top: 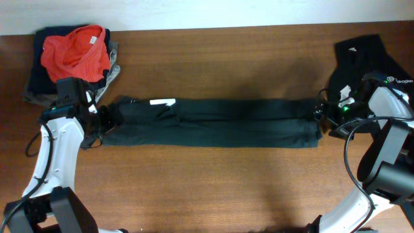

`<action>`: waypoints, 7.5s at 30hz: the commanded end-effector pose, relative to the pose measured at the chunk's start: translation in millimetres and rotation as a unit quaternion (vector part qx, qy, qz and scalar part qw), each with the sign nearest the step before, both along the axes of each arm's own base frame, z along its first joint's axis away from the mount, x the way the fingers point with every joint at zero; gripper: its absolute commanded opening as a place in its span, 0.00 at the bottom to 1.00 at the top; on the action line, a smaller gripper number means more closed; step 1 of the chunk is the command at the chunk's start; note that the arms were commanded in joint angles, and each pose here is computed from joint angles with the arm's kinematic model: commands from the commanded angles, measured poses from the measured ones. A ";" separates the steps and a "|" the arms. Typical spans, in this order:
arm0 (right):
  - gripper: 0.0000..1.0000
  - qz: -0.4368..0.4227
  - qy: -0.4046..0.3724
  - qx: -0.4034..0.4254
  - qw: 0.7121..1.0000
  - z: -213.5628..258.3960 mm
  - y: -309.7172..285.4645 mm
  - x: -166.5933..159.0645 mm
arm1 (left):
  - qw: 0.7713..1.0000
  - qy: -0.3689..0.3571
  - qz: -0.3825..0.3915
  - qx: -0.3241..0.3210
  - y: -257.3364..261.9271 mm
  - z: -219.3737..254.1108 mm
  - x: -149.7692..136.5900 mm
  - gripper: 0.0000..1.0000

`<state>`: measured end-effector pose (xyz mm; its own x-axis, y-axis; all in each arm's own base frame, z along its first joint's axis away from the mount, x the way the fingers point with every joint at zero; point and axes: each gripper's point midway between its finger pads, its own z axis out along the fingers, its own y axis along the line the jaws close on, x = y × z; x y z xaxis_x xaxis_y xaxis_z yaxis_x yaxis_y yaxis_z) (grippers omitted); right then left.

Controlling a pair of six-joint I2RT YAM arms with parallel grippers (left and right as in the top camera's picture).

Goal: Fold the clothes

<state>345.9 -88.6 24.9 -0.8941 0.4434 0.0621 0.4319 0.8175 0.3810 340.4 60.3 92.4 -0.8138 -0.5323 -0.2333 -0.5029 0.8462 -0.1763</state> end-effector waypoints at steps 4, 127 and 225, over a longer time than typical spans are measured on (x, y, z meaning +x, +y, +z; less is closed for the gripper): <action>0.96 -0.006 0.002 0.014 1.000 -16.9 7.4 -9.2 | 1.000 0.002 0.003 -0.001 1.9 -0.1 0.2 0.99; 0.50 0.183 0.031 -0.065 0.980 96.2 125.9 21.6 | 0.999 0.041 0.003 -0.010 -2.2 -14.9 -17.8 0.99; 0.27 0.129 -0.080 0.120 0.981 -22.3 119.5 7.2 | 0.999 0.051 -0.004 -0.011 -7.6 -16.0 -21.4 0.99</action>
<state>354.7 32.0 7.9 -0.9850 0.1675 -0.0404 0.1057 0.7726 0.6260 322.9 54.9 82.9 -0.8311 -0.5325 -0.1606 -0.5122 0.8453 -0.1520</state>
